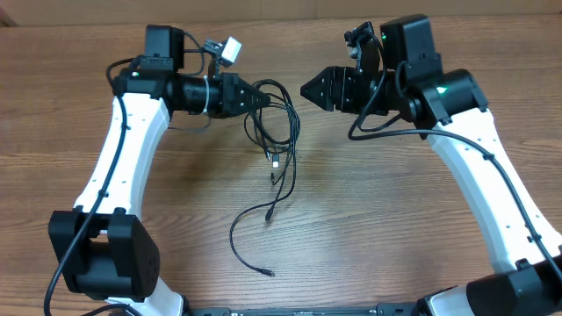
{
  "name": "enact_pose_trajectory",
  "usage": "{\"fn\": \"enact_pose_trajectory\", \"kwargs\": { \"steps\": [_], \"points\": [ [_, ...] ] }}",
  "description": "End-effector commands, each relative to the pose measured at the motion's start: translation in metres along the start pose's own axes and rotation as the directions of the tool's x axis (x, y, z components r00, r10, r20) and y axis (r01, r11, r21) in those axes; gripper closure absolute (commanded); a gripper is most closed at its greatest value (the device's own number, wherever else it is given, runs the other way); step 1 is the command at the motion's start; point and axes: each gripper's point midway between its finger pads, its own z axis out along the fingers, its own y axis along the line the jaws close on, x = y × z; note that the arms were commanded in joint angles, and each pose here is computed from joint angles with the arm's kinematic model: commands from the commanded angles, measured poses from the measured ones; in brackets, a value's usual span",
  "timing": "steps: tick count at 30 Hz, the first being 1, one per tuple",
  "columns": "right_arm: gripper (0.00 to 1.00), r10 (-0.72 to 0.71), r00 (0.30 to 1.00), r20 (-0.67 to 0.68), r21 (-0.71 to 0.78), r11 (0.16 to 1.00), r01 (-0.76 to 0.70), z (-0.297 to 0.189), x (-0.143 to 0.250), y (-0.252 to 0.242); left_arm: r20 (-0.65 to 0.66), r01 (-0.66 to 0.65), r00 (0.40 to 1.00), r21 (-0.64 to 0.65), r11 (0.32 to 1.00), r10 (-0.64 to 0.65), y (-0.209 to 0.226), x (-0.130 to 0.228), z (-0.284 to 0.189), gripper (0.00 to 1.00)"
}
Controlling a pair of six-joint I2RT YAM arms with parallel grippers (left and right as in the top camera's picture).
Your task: Untangle cables
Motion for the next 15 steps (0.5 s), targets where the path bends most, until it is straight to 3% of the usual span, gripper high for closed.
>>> {"fn": "enact_pose_trajectory", "kwargs": {
  "steps": [1, 3, 6, 15],
  "points": [
    [0.46, 0.282, 0.959, 0.003, 0.023, 0.959, -0.282, 0.027, -0.004, -0.003, 0.071, 0.147, 0.987, -0.041, 0.988, -0.144, -0.003, -0.020, 0.005, 0.96],
    [0.51, 0.395, 0.918, -0.026, 0.011, 0.919, -0.395, 0.058, -0.001, 0.001, 0.100, 0.139, 0.986, -0.028, 0.990, -0.136, -0.005, -0.029, 0.003, 0.96],
    [0.50, 0.495, 0.868, -0.031, 0.010, 0.869, -0.495, 0.081, -0.003, -0.001, 0.112, 0.113, 0.988, -0.025, 0.993, -0.110, -0.007, -0.033, 0.002, 0.96],
    [0.50, 0.585, 0.809, 0.060, -0.028, 0.811, -0.584, 0.120, -0.031, -0.021, 0.095, 0.114, 0.988, 0.092, 0.989, -0.123, -0.030, -0.039, 0.002, 0.96]
  ]
}}
